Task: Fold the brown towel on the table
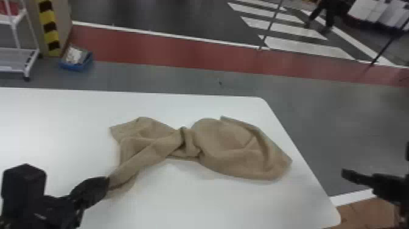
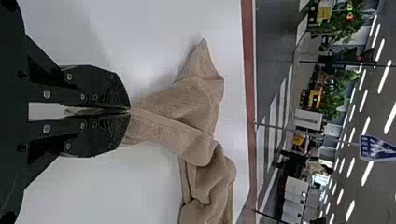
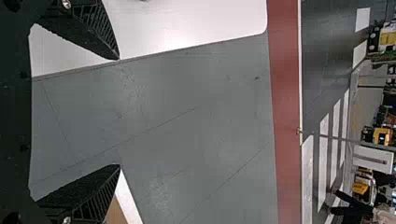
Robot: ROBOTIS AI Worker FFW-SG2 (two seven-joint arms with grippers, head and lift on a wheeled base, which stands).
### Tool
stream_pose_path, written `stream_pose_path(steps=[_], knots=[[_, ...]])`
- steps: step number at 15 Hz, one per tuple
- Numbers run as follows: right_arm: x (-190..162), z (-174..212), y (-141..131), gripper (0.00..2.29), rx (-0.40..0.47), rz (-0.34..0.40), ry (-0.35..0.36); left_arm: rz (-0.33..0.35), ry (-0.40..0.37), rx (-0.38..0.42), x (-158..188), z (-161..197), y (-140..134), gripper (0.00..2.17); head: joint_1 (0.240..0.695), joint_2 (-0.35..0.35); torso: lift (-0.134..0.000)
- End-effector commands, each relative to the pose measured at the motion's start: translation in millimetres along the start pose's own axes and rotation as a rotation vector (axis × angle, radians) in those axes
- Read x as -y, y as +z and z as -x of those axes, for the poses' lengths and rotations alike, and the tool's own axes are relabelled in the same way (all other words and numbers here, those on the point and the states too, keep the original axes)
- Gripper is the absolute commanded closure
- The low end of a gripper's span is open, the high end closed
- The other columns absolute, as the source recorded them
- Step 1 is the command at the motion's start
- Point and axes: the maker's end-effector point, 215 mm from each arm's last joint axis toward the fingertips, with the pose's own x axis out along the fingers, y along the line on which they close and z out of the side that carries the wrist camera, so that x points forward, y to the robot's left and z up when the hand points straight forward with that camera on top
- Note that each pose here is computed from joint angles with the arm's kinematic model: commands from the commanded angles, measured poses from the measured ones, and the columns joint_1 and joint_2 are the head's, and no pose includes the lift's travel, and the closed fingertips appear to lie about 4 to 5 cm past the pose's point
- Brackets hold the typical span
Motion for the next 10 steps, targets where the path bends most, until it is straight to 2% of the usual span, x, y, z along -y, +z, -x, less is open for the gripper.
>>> stream_pose_path(steps=[1,3,7,10], knots=[[0.2,-0.6,0.3,0.05,0.002,0.002,0.0,-0.021,0.032,0.054,-15.8,21.8,28.1,2.14,0.695,-0.35,-0.124],[-1.9,-1.2,2.8,0.05,0.009,0.001,0.01,-0.039,0.087,0.109,-45.8,47.6,58.1,2.14,0.695,-0.35,-0.124],[-9.5,-8.1,3.3,0.05,0.0,0.008,0.026,-0.005,0.202,0.196,-105.3,104.6,103.2,2.14,0.695,-0.35,-0.124],[-27.5,-16.0,6.2,0.05,-0.007,0.034,0.052,0.011,0.237,0.22,-124.7,127.3,113.8,2.14,0.695,-0.35,-0.124]])
